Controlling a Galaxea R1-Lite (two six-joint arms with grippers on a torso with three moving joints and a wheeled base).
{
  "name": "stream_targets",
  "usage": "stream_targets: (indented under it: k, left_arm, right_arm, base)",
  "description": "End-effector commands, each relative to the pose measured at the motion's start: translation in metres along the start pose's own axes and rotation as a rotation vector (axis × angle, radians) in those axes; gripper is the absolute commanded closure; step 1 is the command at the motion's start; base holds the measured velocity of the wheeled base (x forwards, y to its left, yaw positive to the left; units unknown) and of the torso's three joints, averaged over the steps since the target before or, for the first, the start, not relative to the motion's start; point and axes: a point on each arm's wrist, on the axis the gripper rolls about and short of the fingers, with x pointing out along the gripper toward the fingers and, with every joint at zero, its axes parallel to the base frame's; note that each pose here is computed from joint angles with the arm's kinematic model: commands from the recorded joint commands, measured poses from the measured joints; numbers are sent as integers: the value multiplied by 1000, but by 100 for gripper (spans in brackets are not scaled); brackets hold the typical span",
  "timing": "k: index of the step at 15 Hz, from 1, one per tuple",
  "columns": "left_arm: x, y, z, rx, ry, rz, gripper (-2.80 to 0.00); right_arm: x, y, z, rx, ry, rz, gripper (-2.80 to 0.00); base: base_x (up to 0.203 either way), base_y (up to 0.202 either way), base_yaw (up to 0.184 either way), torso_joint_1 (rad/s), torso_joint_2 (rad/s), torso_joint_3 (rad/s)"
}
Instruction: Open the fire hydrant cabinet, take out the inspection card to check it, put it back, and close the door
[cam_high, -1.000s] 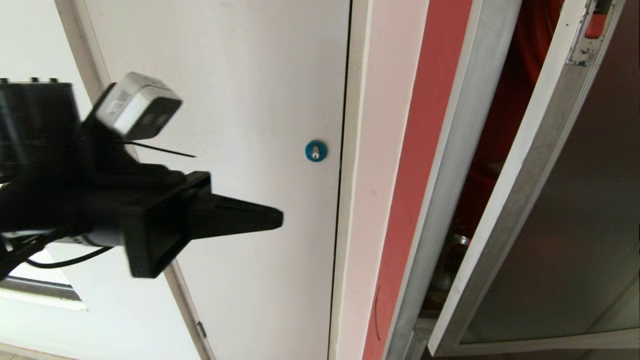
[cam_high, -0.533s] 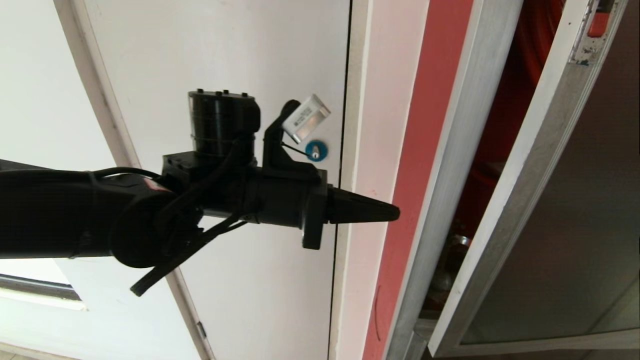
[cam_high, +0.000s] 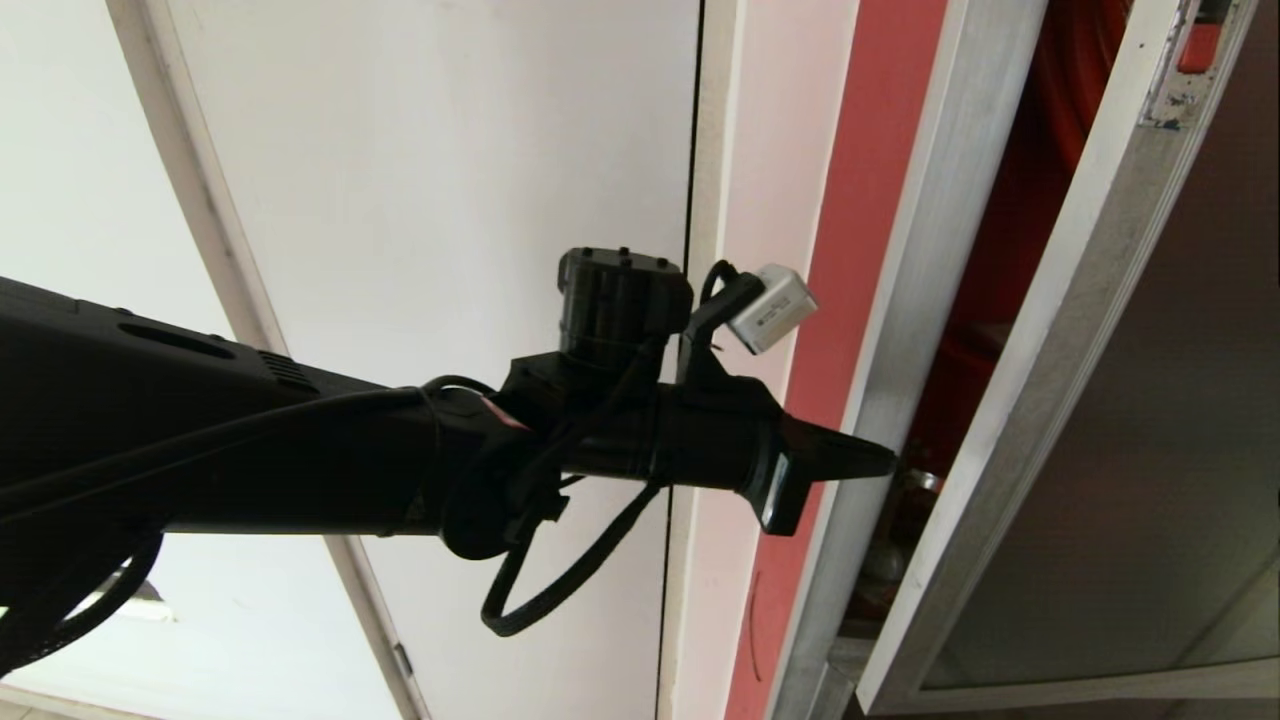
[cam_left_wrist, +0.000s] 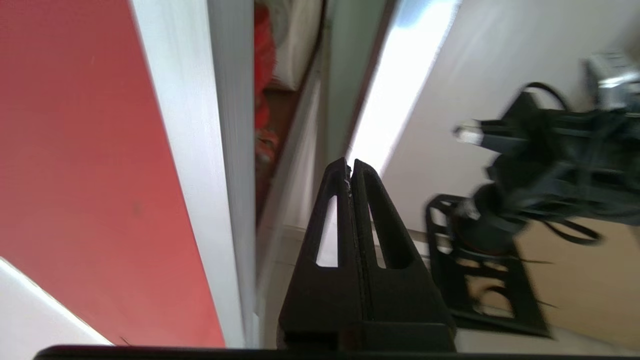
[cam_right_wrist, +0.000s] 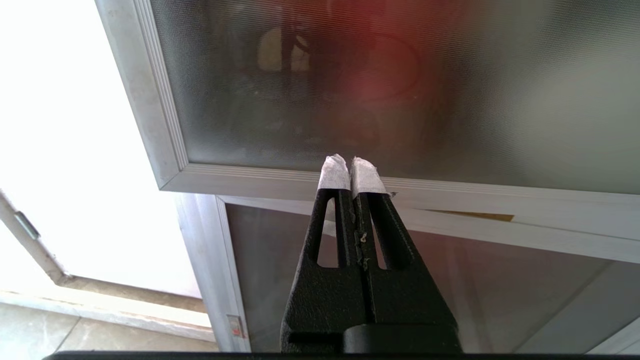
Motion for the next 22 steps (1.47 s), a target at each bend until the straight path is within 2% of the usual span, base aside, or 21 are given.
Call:
stream_targets:
  k: [1, 4, 6, 9, 13, 19, 22]
  left_arm:
    - [18, 0, -4, 23, 0, -20, 0]
    - [27, 1, -4, 52, -6, -29, 0]
    - [31, 5, -6, 69, -6, 1, 0]
    - [34, 7, -7, 121, -8, 11, 0]
    - [41, 1, -5, 157, -11, 26, 0]
    - [43, -6, -4, 158, -11, 18, 0]
    - [42, -15, 0, 149, -12, -1, 0]
  right_arm:
    - [0, 0, 0, 1, 0, 0, 0]
    - [0, 0, 0, -1, 0, 2, 0]
    - [0, 0, 0, 0, 0, 0, 0]
    - [0, 0, 0, -1, 0, 0, 0]
    - [0, 0, 0, -1, 1, 1, 0]
    - [0, 0, 0, -1, 0, 0, 0]
    - [0, 0, 0, -1, 1, 1, 0]
  base:
    - [0, 0, 0, 0, 0, 0]
    - [0, 0, 0, 0, 0, 0]
    - [0, 0, 0, 0, 0, 0]
    - [0, 0, 0, 0, 0, 0]
    - [0, 0, 0, 0, 0, 0]
    - [0, 0, 0, 0, 0, 0]
    - [0, 0, 0, 0, 0, 0]
